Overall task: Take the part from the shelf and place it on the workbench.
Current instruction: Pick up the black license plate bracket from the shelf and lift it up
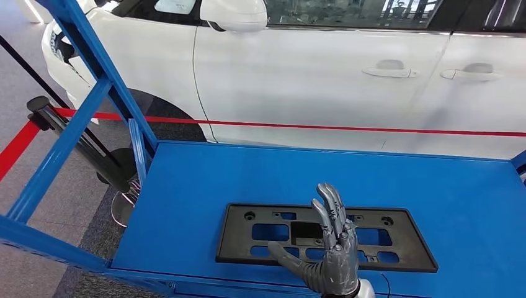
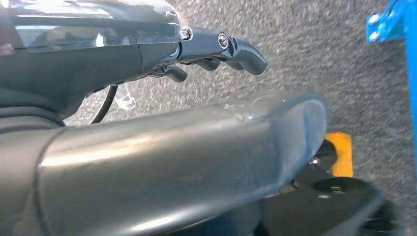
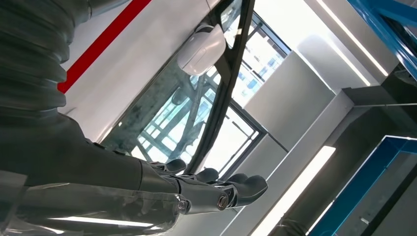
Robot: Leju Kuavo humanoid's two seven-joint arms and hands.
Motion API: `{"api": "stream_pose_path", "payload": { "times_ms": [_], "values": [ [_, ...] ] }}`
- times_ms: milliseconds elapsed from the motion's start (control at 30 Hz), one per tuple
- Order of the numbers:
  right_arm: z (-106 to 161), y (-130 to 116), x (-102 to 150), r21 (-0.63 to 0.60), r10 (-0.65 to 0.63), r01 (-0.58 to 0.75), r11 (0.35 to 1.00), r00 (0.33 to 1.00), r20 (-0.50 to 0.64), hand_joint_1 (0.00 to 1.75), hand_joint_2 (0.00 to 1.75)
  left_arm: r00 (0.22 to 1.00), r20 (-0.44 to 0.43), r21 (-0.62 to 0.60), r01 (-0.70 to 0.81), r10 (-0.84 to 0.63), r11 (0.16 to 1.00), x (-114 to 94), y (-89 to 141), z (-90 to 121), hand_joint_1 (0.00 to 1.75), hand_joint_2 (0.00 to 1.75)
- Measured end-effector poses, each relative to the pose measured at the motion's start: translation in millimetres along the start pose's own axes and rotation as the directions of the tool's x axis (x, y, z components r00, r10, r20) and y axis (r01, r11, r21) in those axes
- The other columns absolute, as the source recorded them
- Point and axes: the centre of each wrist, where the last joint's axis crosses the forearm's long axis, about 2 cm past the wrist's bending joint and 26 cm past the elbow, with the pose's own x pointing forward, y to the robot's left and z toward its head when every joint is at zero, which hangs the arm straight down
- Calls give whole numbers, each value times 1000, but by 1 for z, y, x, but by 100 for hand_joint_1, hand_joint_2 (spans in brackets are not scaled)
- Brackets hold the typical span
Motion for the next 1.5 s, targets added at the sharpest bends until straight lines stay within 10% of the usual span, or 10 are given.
{"api": "stream_pose_path", "payload": {
  "times_ms": [1233, 1500],
  "values": [
    [2, 5, 6, 45, -8, 11, 999, 997, -75, 0, 175, 1000, -15, -32, 22, -22, 999, 4, -4, 0, 0, 0],
    [10, 49, -30, 360, 283, -241, 901, 957, -67, 0, 175, 995, -28, -47, 97, -98, 994, 11, -9, -1, 0, 0]
  ]
}}
